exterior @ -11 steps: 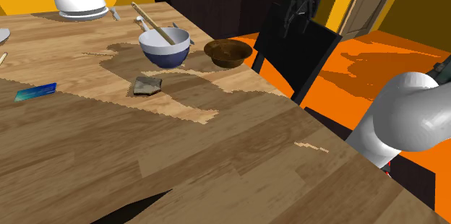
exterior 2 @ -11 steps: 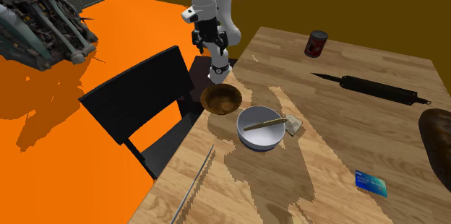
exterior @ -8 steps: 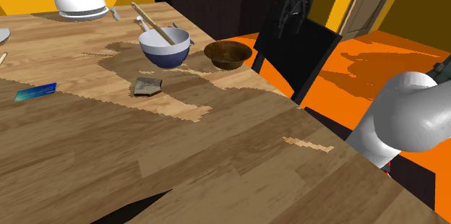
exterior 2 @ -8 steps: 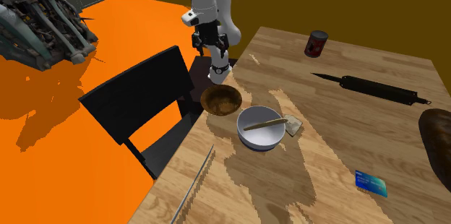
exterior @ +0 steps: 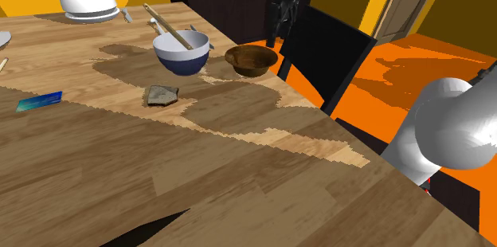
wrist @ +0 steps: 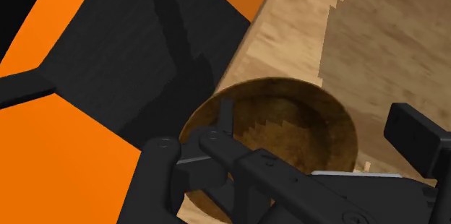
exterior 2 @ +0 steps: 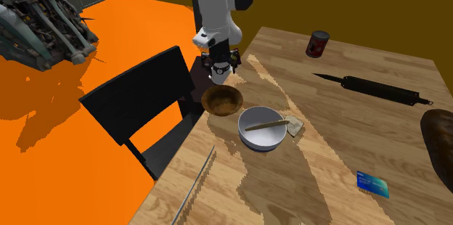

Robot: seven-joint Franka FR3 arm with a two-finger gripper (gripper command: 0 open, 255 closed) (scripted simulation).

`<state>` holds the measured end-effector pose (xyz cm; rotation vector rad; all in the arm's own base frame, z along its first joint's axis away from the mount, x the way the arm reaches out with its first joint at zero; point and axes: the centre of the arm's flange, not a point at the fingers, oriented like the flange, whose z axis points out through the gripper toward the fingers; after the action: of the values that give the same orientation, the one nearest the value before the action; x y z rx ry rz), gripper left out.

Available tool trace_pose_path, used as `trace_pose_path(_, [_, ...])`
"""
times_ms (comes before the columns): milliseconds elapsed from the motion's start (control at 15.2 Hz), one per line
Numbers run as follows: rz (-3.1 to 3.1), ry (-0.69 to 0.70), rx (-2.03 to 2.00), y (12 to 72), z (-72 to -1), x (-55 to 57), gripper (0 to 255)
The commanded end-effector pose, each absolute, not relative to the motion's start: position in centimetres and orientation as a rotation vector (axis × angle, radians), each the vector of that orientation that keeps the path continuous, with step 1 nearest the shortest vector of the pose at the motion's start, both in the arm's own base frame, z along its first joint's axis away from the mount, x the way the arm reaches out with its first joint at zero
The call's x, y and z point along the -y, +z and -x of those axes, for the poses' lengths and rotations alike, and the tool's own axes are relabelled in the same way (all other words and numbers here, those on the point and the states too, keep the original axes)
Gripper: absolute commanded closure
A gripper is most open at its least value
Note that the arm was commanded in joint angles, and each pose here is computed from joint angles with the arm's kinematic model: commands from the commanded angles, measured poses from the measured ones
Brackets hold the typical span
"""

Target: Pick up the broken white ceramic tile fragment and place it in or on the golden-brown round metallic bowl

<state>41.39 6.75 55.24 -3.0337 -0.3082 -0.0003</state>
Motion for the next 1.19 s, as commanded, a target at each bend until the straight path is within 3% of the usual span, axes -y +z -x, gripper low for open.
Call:
trace_pose_path(0, [3.017, 0.004, 0.429, 54.7, -43.8, -8.6, 0])
trace_pose_path(1122, [2.718, 0.040, 1.367, 50.0, -54.0, -28.3, 0])
